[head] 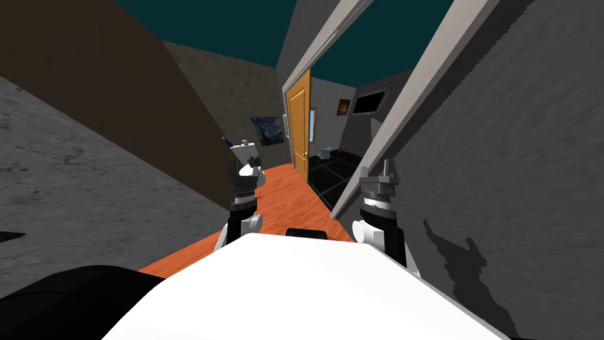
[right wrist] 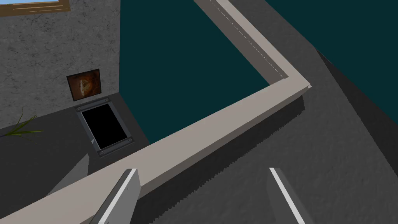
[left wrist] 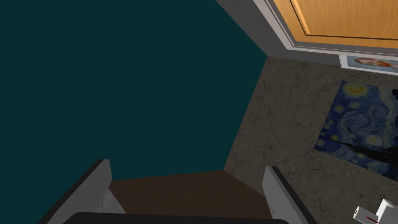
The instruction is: Push the door open
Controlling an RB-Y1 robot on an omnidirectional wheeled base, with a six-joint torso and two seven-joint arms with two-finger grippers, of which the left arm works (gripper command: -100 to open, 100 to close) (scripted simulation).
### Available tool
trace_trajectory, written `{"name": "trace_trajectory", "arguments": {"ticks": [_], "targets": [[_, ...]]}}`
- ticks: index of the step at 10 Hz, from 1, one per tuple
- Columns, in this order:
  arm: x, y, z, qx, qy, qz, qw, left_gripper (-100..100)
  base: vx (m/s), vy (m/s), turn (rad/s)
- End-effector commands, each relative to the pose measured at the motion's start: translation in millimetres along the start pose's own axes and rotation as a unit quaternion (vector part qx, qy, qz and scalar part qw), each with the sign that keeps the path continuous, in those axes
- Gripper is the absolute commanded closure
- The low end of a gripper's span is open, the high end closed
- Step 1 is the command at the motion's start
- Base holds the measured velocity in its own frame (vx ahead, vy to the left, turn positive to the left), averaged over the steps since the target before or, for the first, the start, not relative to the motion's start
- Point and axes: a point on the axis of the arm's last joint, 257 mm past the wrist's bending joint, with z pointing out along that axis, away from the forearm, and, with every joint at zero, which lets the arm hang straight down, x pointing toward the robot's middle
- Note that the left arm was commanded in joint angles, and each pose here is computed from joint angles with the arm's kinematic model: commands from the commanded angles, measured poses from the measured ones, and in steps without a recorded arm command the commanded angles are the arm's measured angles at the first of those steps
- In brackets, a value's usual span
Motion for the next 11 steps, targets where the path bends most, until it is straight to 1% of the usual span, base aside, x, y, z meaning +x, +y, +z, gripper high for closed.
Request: {"name": "trace_trajectory", "arguments": {"ticks": [1, 2, 6, 10, 11], "targets": [[4.9, 7.6, -3.3, -0.006, 0.009, 0.011, 0.9999, -100, 0.152, 0.008, -0.062], [6.0, 9.4, -4.2, -0.008, 0.011, 0.014, 0.9998, -100, 0.179, 0.019, -0.056], [17.0, 27.1, -13.4, -0.022, 0.029, 0.041, 0.9985, -100, 0.166, 0.025, -0.061], [28.0, 45.4, -24.7, -0.036, 0.048, 0.069, 0.9959, -100, 0.181, 0.037, -0.067], [31.6, 51.4, -28.8, -0.040, 0.054, 0.078, 0.9947, -100, 0.146, 0.028, -0.065]]}}
